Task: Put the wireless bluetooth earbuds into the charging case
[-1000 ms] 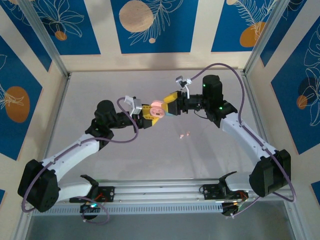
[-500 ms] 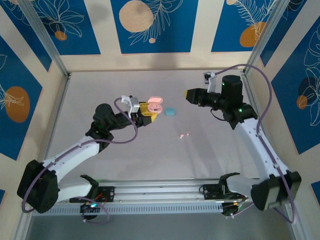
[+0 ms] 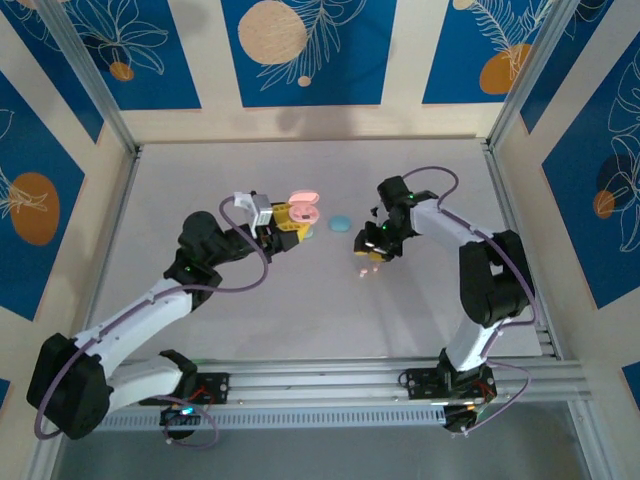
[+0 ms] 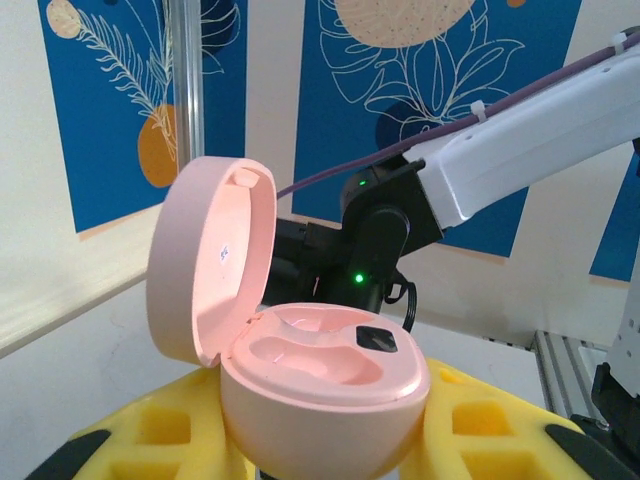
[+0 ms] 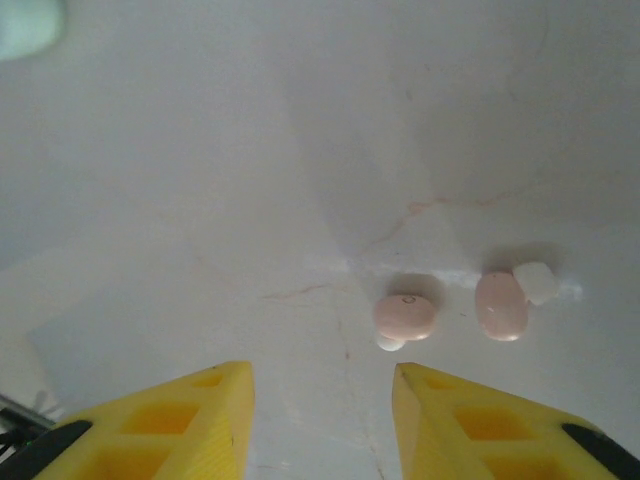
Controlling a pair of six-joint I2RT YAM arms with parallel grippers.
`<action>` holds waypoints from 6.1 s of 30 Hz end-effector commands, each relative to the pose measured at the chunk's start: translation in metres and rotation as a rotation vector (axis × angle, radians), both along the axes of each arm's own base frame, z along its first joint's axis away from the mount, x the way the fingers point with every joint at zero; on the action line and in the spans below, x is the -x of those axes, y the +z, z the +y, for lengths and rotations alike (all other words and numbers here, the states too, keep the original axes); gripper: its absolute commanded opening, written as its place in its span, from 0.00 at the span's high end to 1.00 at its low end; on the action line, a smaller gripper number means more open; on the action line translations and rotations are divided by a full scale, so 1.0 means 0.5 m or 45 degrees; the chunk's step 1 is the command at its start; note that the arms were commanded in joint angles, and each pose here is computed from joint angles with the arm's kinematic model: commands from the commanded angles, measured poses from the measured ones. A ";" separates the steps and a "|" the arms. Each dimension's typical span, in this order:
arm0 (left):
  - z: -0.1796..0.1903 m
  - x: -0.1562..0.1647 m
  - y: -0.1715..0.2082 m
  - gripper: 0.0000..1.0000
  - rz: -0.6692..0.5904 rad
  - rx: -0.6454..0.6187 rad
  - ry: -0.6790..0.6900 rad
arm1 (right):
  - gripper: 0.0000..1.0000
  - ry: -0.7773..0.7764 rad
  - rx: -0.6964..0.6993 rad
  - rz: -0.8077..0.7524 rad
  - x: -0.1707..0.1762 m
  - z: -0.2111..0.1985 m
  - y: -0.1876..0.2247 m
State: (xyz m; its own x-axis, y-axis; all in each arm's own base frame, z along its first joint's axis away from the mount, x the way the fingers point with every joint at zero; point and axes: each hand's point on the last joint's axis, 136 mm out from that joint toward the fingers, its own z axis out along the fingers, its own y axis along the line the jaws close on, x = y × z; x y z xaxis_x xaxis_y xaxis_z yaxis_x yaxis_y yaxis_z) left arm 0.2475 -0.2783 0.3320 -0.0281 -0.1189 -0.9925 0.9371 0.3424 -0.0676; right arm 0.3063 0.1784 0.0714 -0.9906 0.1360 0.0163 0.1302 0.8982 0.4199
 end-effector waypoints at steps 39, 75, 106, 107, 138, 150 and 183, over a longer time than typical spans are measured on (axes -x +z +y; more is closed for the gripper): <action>-0.001 0.006 -0.010 0.80 -0.025 -0.035 0.016 | 0.51 -0.118 0.227 0.127 0.036 0.025 -0.096; -0.009 -0.001 -0.020 0.80 0.007 -0.045 -0.003 | 0.65 0.071 0.396 0.029 -0.002 0.019 -0.096; -0.009 0.000 -0.020 0.80 0.012 -0.047 -0.004 | 0.69 0.168 0.466 0.090 0.014 0.017 -0.105; -0.010 0.000 -0.019 0.80 0.012 -0.045 -0.005 | 0.71 0.170 0.465 0.092 0.015 0.018 -0.105; 0.033 -0.023 -0.011 0.80 -0.057 -0.038 0.211 | 0.82 0.061 -0.819 -0.164 -0.016 0.158 0.221; 0.040 -0.020 -0.018 0.79 -0.072 -0.046 0.229 | 0.81 0.125 -1.347 -0.189 -0.006 0.128 0.408; -0.007 -0.018 -0.036 0.79 -0.202 -0.038 0.139 | 0.80 0.509 -1.132 -0.655 0.106 0.265 0.582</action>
